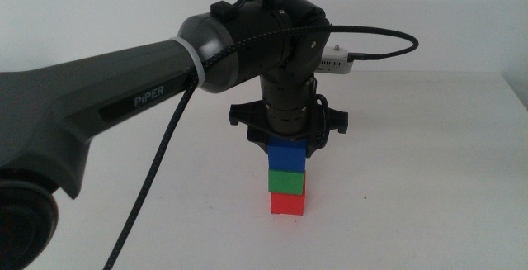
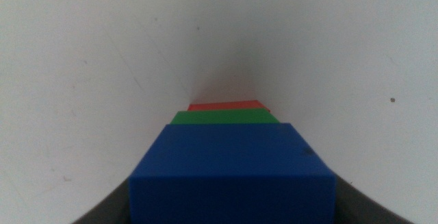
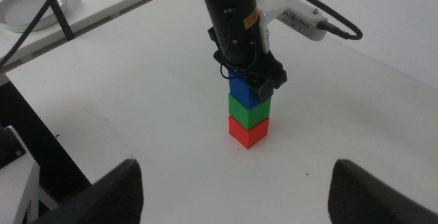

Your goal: Stack red cubes first, then green, then blue cubes in a specific spot.

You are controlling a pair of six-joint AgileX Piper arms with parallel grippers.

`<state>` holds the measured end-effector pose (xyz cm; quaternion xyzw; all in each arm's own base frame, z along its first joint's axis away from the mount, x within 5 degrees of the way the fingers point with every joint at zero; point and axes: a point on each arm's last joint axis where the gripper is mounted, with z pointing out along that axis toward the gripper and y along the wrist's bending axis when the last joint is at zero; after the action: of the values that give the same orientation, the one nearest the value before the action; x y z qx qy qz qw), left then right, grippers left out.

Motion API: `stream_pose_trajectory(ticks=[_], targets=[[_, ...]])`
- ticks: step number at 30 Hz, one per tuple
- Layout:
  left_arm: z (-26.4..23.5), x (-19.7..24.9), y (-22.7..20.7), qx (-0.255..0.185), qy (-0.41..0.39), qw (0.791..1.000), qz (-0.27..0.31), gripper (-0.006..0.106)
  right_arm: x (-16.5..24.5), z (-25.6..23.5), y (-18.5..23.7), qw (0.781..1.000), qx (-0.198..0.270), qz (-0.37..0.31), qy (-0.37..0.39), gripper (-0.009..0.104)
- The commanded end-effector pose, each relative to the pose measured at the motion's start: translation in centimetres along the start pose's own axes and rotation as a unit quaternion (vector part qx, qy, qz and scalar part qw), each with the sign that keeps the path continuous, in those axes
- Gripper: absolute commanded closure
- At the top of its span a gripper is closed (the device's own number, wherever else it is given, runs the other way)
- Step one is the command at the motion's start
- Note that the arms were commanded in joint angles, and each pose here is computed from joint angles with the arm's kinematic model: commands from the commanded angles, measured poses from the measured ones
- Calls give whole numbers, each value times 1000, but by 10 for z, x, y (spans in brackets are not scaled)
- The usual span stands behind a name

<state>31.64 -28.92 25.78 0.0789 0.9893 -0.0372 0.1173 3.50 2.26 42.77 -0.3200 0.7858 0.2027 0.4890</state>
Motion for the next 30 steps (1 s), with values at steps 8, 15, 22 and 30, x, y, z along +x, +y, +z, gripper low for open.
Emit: stream_pose_trajectory(ticks=[8,15,22,30], targets=[[-1,-2,-1,5,-7,1000,-1,99,1,0,0,1000,0,-2,-2,6],[-1,-3,0,-1,-14,1000,3,22,1,0,0,1000,0,-2,-2,6],[-7,-3,2,-5,-15,1000,11,7,1,0,0,1000,0,-2,-2,6],[-103,-4,18,28,-126,991,29,7,1,0,0,1000,0,-2,-2,6]])
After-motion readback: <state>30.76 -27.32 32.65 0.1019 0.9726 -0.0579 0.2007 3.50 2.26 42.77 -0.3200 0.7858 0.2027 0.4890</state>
